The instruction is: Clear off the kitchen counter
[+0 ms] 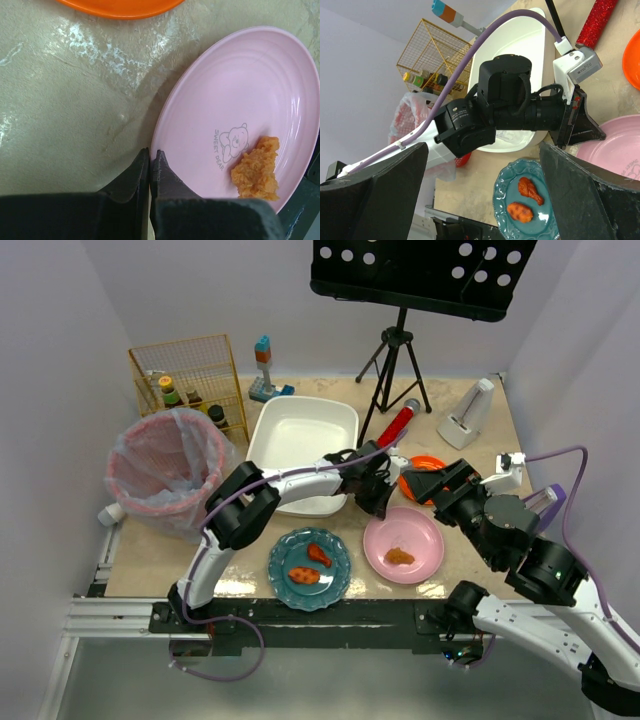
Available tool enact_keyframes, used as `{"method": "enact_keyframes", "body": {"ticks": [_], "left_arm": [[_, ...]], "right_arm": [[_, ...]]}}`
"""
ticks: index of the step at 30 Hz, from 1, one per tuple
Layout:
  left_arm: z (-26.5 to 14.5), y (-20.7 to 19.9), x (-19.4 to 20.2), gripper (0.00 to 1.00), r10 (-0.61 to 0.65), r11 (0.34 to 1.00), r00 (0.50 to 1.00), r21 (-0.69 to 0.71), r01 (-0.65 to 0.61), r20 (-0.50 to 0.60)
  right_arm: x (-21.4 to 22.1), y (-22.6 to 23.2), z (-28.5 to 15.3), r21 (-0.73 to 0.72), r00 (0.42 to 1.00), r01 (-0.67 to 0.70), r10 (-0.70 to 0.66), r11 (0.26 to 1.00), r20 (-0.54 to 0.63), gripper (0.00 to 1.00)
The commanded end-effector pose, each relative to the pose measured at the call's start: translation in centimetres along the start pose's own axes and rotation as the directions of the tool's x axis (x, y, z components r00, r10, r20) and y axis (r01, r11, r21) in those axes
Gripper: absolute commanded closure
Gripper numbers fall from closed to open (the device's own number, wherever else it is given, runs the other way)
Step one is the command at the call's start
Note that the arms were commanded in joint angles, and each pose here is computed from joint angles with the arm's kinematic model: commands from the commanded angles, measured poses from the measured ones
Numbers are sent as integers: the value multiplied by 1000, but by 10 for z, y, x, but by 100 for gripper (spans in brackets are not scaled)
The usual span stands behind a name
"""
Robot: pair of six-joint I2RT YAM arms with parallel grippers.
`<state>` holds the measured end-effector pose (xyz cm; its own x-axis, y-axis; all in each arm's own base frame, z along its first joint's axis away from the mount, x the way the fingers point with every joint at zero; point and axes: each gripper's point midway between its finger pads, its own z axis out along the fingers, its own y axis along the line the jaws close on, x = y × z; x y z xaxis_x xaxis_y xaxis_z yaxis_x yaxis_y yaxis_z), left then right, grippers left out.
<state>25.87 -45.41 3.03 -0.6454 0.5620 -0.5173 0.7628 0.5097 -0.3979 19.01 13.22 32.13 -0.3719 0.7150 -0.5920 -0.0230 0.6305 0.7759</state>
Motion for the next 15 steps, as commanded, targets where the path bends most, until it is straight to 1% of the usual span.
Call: {"method": "enact_keyframes", "body": {"ticks": [1, 9, 15], "left_arm": [[-27, -22, -32, 100, 32, 998, 996, 45, -36, 81], [-55, -20, -54, 100, -29, 994, 990, 106, 15, 138], [-86, -10, -75, 100, -51, 997, 983, 70, 39, 178]], "right_arm": [[-6, 4, -3, -19, 1000, -3, 4, 1000, 15, 2], [-8, 3, -4, -12, 1000, -1, 2, 1000, 24, 2], [-9, -1, -5, 0, 1000, -6, 6, 1000, 29, 2]]}}
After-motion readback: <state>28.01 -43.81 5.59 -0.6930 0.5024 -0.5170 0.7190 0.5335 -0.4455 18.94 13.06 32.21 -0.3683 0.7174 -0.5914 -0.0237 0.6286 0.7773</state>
